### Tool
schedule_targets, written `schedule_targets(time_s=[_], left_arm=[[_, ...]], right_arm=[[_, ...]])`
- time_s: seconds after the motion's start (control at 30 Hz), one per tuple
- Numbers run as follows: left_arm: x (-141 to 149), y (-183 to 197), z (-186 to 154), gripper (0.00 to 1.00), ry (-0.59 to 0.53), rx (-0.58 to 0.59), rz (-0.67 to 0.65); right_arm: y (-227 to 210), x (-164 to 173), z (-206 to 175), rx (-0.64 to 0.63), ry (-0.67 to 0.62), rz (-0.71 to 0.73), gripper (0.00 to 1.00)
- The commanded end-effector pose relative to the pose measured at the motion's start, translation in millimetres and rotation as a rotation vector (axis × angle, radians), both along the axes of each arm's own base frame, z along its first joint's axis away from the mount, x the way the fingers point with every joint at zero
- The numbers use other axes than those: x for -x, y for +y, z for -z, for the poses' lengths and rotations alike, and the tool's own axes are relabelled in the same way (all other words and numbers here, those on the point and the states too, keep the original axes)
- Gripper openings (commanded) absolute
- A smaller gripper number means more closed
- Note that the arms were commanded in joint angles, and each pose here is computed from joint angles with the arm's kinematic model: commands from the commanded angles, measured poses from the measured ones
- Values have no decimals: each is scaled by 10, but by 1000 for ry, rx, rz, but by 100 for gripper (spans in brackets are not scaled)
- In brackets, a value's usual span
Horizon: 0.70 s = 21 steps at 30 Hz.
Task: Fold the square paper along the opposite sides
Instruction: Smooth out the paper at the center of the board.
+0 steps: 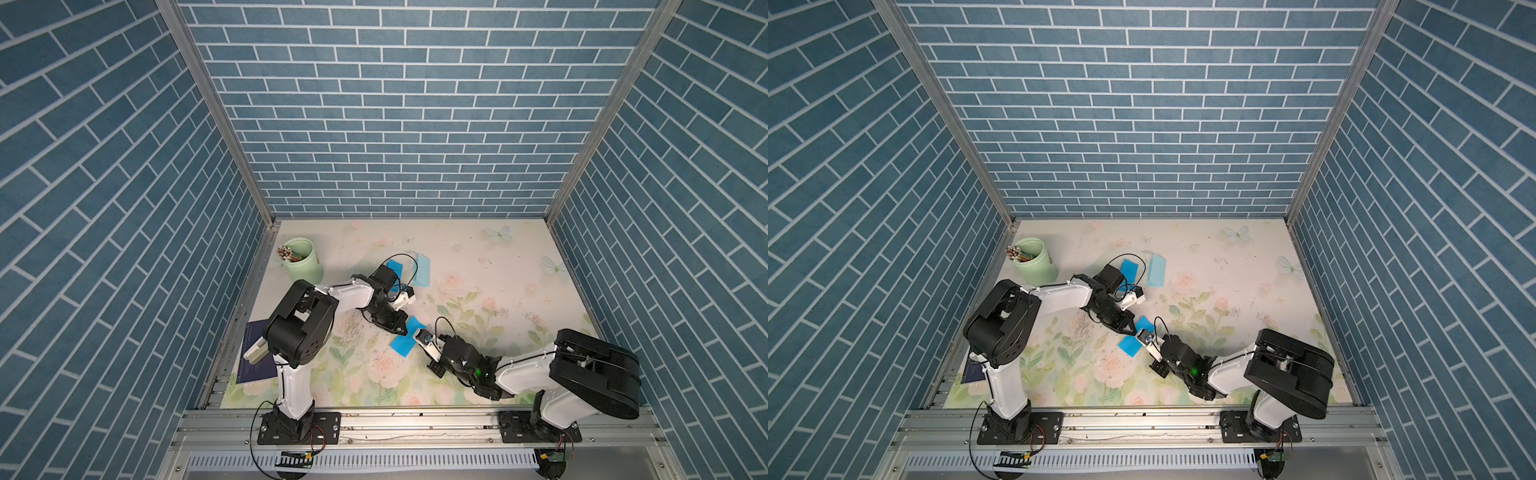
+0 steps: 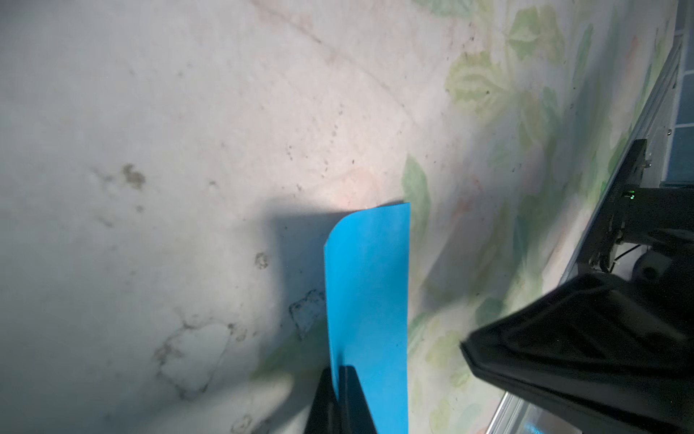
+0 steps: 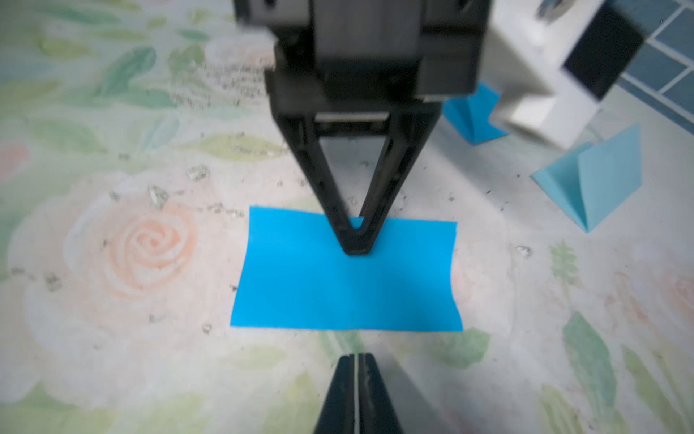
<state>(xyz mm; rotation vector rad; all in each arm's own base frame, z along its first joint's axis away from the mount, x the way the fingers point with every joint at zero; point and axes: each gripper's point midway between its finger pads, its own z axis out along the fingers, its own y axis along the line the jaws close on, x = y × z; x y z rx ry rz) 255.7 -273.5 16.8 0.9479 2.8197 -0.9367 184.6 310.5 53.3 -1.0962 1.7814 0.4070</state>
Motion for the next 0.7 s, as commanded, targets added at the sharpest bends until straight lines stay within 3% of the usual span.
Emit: schedule_targets(time_s=[0.0,0.1,0.13,0.2,0.3,0.67], left_arm=[[-2,342,331,0,-22,-187,-13],[-13,344,320,0,-27,-191,-12],[-17,341,321,0,-29,-191,-11],[-30,339,325,0,-28,-194,-11],[-63,336,320,0,-30,-203,-9],[-50,352,362,0,-26,-212,-6]], right_arm=[[-3,-152,-352,-99,-89,46,31],[52,-212,-398,-135,-78,7,37],[79,-230,-373,-140,-59,-15,33],[127,-261,-321,-147,-35,-50,15],[198,-262,-244,-138,-56,-94,2],[385,-259,65,-116,8,-140,0]])
